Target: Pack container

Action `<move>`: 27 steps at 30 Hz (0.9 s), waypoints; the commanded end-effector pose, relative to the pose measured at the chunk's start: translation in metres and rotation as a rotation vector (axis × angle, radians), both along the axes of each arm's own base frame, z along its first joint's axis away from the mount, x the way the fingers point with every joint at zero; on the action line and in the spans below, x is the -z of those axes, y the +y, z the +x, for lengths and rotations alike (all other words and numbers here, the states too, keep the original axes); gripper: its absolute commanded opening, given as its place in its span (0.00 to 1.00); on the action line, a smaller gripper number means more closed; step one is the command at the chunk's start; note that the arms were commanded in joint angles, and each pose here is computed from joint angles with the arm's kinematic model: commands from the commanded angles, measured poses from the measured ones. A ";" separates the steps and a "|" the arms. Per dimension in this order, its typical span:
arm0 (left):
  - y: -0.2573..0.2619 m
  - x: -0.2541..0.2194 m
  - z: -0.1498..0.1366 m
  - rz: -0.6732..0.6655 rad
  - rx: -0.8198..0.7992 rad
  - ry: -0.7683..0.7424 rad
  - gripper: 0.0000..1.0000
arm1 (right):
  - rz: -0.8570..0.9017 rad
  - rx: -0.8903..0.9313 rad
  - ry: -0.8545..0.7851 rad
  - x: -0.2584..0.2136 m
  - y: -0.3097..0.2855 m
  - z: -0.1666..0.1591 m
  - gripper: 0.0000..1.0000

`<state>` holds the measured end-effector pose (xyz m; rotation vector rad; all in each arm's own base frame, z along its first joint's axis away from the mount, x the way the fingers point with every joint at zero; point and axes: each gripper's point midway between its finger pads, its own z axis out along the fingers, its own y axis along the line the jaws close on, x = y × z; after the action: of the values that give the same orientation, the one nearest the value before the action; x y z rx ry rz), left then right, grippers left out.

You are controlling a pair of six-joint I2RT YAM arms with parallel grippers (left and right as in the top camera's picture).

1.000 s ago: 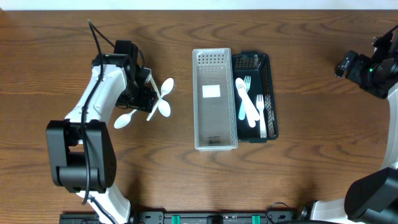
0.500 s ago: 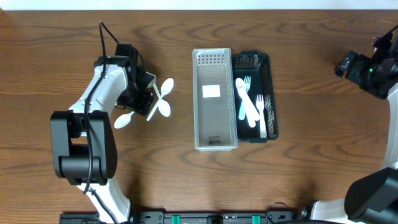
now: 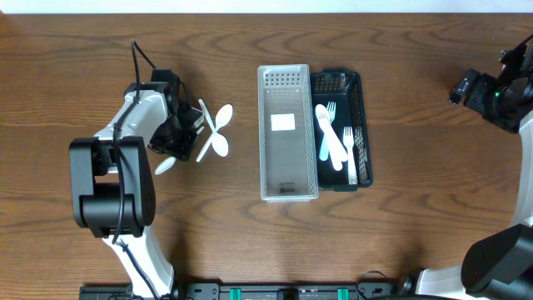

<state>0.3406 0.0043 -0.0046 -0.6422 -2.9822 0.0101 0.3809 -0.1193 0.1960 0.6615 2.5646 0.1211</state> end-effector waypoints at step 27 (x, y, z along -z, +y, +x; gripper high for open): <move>-0.180 -0.183 0.026 -0.426 -0.239 -0.185 0.06 | 0.002 0.022 0.018 0.005 -0.004 -0.002 0.99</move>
<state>0.3738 -0.1329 0.1742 -0.3734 -3.2889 0.4592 0.3798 -0.1194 0.1951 0.6643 2.5694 0.1180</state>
